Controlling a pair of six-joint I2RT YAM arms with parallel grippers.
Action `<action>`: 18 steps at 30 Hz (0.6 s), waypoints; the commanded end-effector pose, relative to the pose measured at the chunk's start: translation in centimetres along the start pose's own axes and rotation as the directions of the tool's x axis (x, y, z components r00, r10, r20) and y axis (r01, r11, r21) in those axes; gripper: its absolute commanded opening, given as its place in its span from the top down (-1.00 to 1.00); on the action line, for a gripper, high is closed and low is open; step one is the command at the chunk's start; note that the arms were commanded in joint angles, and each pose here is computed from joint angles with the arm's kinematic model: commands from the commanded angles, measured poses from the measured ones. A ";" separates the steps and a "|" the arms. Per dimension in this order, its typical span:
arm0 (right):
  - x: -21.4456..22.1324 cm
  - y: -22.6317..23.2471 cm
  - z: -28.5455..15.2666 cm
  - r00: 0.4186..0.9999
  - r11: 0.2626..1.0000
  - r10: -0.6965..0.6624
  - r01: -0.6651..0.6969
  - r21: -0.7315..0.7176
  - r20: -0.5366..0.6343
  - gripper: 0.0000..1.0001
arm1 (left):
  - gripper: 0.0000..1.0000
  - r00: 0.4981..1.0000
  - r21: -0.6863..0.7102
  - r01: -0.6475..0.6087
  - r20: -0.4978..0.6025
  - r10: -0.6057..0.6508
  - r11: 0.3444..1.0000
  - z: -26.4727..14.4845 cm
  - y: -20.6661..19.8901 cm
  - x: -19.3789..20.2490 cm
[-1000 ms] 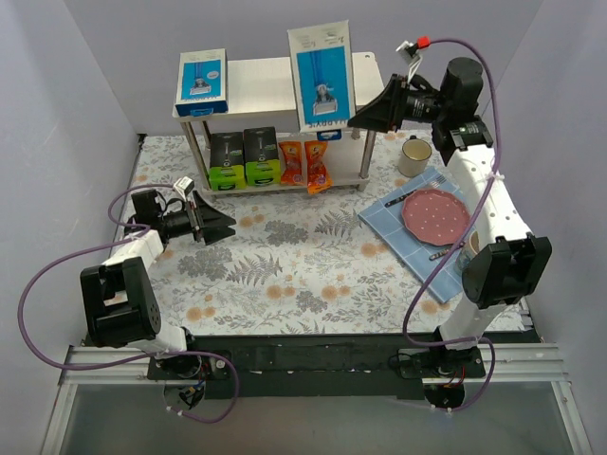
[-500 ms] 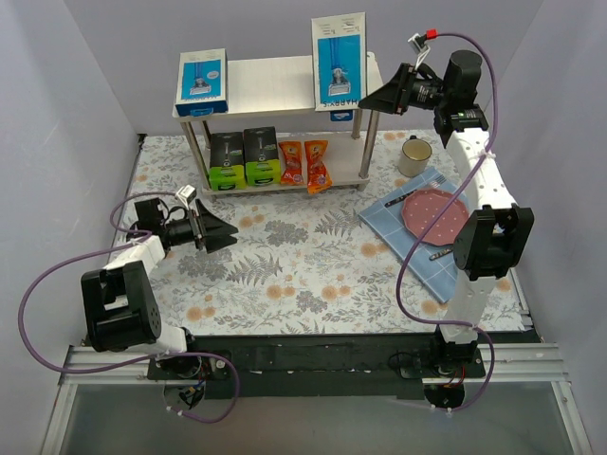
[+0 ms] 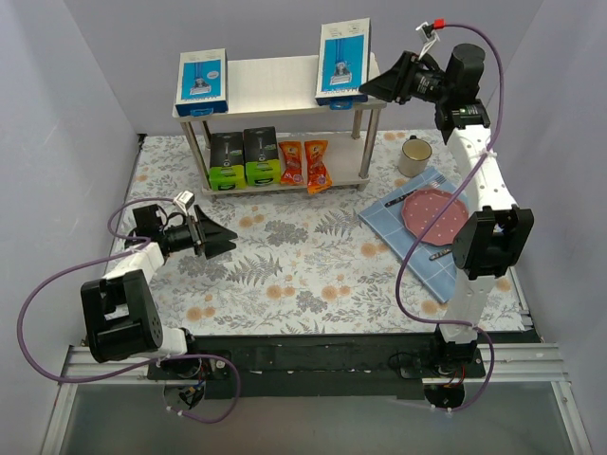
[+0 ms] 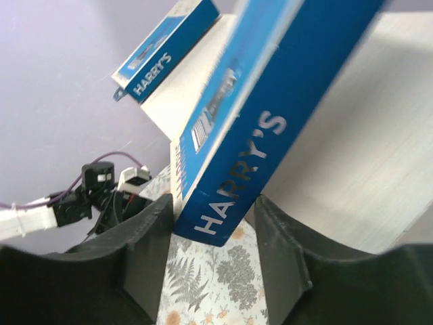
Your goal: Place and organize the shaving razors onto the shelf
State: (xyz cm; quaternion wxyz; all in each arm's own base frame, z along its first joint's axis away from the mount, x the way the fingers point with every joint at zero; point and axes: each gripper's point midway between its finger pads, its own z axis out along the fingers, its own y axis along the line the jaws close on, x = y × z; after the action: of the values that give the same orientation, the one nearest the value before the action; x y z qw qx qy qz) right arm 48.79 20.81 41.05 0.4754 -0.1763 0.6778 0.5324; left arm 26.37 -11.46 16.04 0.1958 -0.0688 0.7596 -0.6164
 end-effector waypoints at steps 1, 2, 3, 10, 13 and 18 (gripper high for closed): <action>-5.0 1.6 -0.4 0.978 0.984 -0.173 0.168 0.052 0.118 -0.20 | -0.33 0.999 0.000 -0.039 0.017 0.039 0.999 -0.4 -0.5 0.0; -5.4 1.5 -0.4 0.972 0.979 -0.200 0.193 0.068 0.127 -0.23 | -0.33 0.999 -0.001 -0.041 0.020 0.041 0.999 -0.4 -0.5 -0.1; -5.7 1.5 -0.5 0.969 0.976 -0.211 0.202 0.079 0.133 -0.33 | -0.33 0.999 -0.001 -0.049 0.020 0.049 0.999 -0.4 -0.6 -0.1; -6.3 -0.2 -1.7 0.958 0.957 -0.246 0.216 0.194 0.147 -0.62 | -0.34 0.998 -0.003 -0.049 0.038 0.049 0.999 -0.8 -0.8 0.1; -6.3 -0.6 -1.8 0.954 0.951 -0.262 0.229 0.208 0.144 -0.96 | -0.34 0.998 -0.006 -0.052 0.047 0.052 0.999 -1.0 -0.8 0.3; -7.0 0.2 -2.2 0.937 0.935 -0.313 0.276 0.224 0.154 -0.97 | -0.33 0.993 -0.035 -0.097 0.068 0.099 0.995 -1.3 -1.4 -0.3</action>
State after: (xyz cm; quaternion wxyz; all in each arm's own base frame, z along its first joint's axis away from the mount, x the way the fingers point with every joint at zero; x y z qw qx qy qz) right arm 52.38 17.96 43.29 0.5777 -0.1584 0.6739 0.4325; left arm 25.78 -10.80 16.39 0.2177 -0.0771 0.7607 -0.6066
